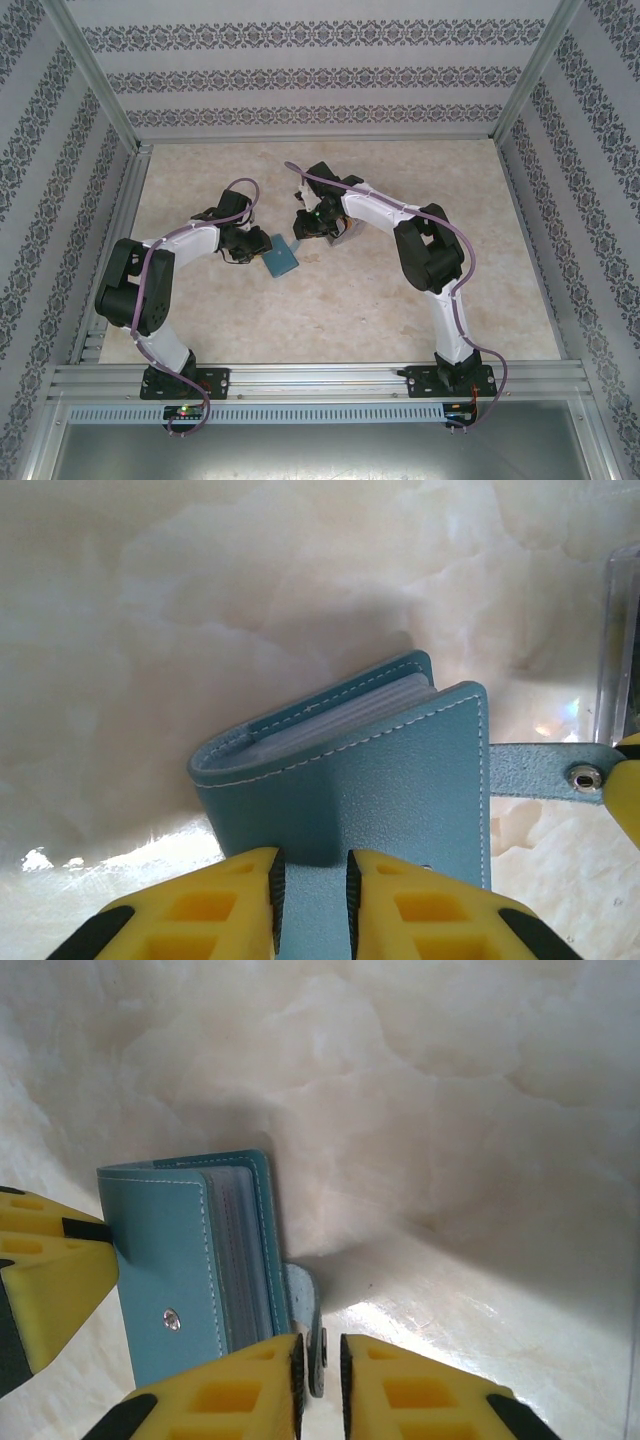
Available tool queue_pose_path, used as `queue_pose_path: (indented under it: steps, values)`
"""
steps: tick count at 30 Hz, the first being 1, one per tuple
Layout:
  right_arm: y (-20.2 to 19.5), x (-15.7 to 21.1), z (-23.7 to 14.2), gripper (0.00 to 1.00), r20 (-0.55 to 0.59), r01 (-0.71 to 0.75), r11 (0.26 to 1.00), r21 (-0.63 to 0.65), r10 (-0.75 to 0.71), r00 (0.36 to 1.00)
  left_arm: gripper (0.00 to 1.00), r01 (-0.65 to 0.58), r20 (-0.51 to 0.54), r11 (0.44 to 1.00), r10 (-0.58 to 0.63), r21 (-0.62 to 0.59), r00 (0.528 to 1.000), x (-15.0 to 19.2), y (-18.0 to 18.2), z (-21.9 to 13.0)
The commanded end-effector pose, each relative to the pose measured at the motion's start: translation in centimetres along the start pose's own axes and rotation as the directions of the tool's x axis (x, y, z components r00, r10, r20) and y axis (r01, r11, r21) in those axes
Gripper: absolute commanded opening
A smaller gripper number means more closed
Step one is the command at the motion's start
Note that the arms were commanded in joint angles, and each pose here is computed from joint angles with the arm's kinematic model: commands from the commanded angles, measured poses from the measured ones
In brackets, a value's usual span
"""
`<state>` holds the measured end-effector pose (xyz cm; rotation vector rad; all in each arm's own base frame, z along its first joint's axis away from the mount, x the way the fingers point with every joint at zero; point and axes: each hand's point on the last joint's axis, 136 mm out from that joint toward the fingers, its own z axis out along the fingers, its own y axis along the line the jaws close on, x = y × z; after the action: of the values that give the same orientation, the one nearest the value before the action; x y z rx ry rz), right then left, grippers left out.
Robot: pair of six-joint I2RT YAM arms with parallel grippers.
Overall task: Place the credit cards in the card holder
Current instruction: Close the button on the card holder.
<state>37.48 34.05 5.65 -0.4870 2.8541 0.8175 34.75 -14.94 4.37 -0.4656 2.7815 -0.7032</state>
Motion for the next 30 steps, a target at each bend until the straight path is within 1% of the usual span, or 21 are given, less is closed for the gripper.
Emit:
queue_pose_path:
  steps: [1,3,9,13,17,21,30]
  values:
    - [0.7,0.2,0.4,0.21,-0.020,0.022,1.000,-0.020,-0.022,1.000,0.26,-0.014,-0.011,1.000,0.014,0.004,1.000,0.0,-0.1,0.4]
    - [0.7,0.3,0.3,0.20,-0.022,0.024,0.999,-0.025,-0.025,0.999,0.26,-0.012,-0.011,1.000,0.012,0.003,1.000,0.0,0.0,0.4]
    - [2.2,0.5,-0.2,0.11,-0.012,0.039,0.996,-0.076,-0.040,0.999,0.26,-0.002,-0.020,1.000,0.002,0.012,1.000,0.3,0.1,0.9]
    - [3.3,0.5,-0.7,0.07,-0.002,0.049,0.993,-0.110,-0.049,0.999,0.26,0.004,-0.027,1.000,-0.003,0.008,1.000,0.4,0.3,1.2]
    - [4.5,0.8,-0.7,0.06,-0.010,0.054,0.986,-0.156,-0.056,0.998,0.26,0.011,-0.033,1.000,-0.011,0.002,0.999,0.5,0.5,1.5]
    - [5.2,1.7,0.2,0.04,-0.039,0.049,0.980,-0.194,-0.058,0.998,0.26,0.015,-0.032,1.000,-0.015,0.002,0.999,0.5,0.6,1.6]
    - [5.9,2.8,1.5,0.01,-0.073,0.052,0.975,-0.216,-0.069,0.995,0.26,0.020,-0.035,1.000,-0.020,0.002,0.999,0.7,0.7,1.8]
